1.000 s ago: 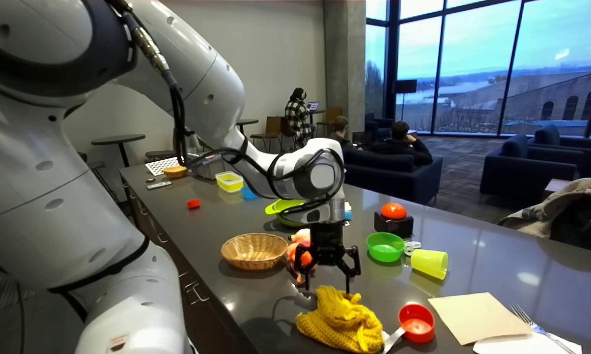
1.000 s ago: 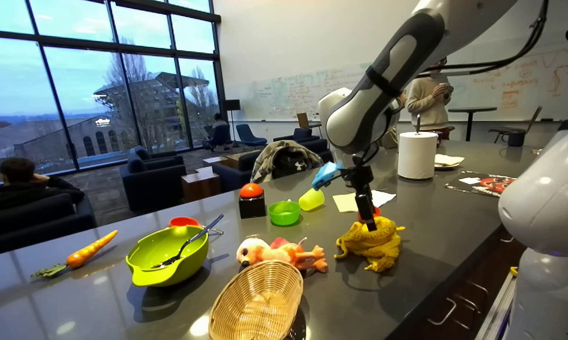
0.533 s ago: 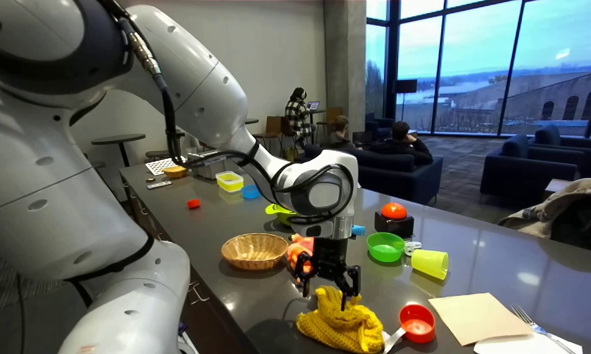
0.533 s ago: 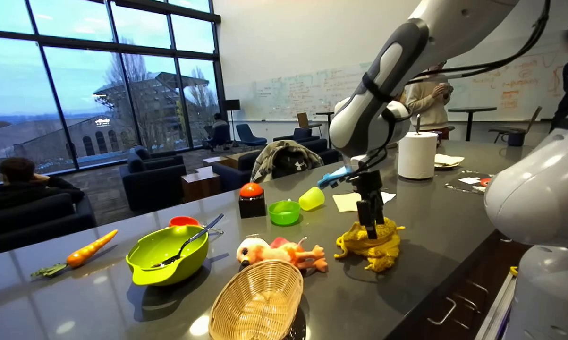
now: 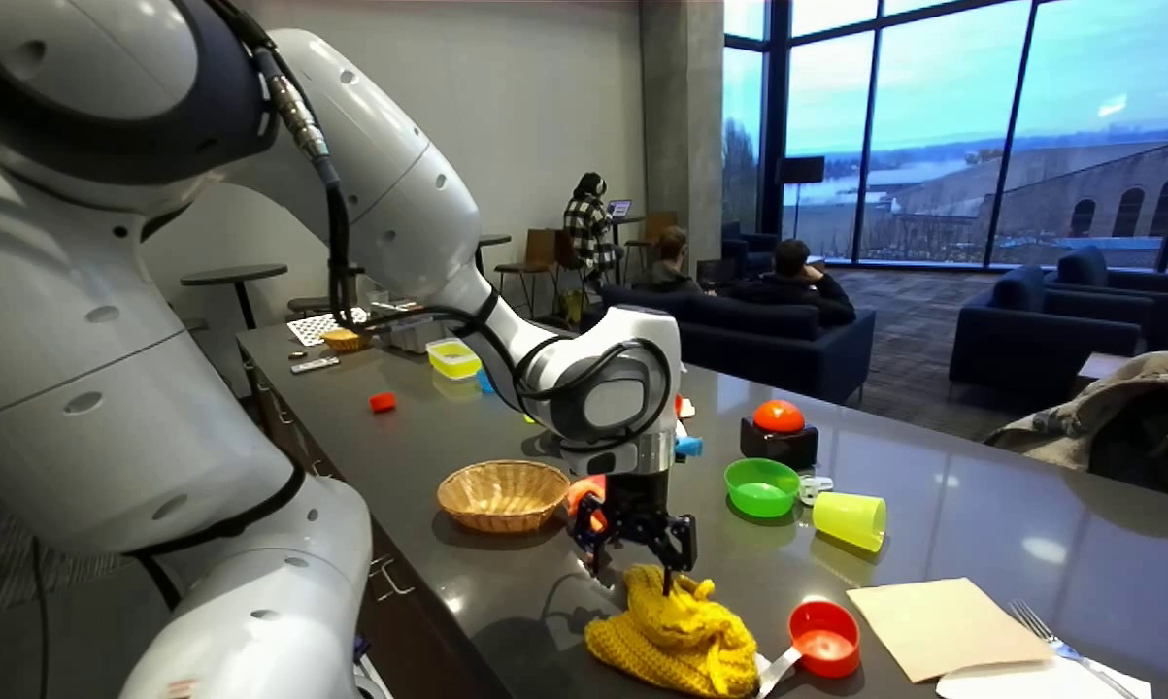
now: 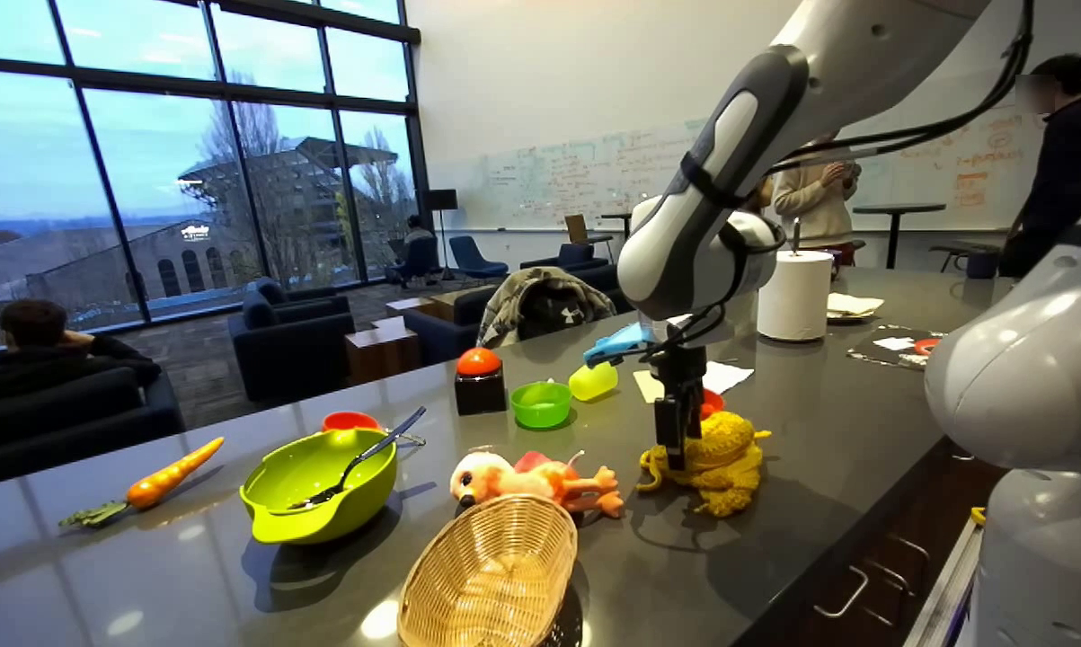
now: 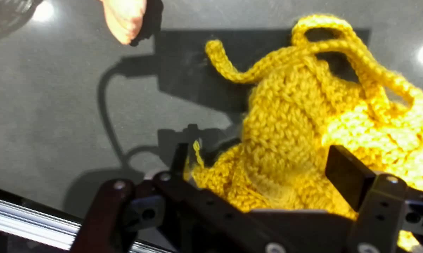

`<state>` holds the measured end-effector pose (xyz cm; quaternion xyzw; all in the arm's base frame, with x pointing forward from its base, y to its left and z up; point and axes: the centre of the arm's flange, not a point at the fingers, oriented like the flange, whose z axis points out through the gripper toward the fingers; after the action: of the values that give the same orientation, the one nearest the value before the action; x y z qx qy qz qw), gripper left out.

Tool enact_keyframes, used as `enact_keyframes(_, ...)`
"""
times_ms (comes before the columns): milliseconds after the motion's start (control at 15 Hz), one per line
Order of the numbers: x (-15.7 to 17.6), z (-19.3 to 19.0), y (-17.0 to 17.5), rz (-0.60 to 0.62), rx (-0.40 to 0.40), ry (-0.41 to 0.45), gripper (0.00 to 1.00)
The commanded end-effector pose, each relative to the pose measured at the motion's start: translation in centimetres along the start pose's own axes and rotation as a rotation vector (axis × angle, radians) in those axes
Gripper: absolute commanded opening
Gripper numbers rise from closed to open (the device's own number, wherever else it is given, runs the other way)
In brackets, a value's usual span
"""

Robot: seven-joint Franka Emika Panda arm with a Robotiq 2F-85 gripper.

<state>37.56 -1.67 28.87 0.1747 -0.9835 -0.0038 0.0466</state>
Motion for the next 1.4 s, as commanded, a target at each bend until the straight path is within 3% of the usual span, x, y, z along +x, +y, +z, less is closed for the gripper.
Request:
enact_keyframes(0,0.1,2.1,0.3,-0.013,0.026,-0.021,1.0)
enact_keyframes(133,0.2,3.0,0.1,-0.021,0.035,-0.015,1.0)
enact_keyframes(200,0.4,3.3,0.0,-0.022,0.038,-0.014,0.75)
enact_keyframes(267,0.4,3.4,-0.1,-0.033,0.04,-0.016,0.74)
enact_keyframes(400,0.2,3.3,-0.2,-0.042,0.049,-0.021,0.61)
enact_keyframes(867,-1.1,3.5,-0.6,-0.039,0.046,-0.086,0.05)
enact_keyframes(1000,-1.6,4.3,-1.5,-0.035,0.038,-0.079,0.0)
enact_keyframes(1333,-3.0,5.7,-4.8,-0.019,0.042,-0.058,0.02)
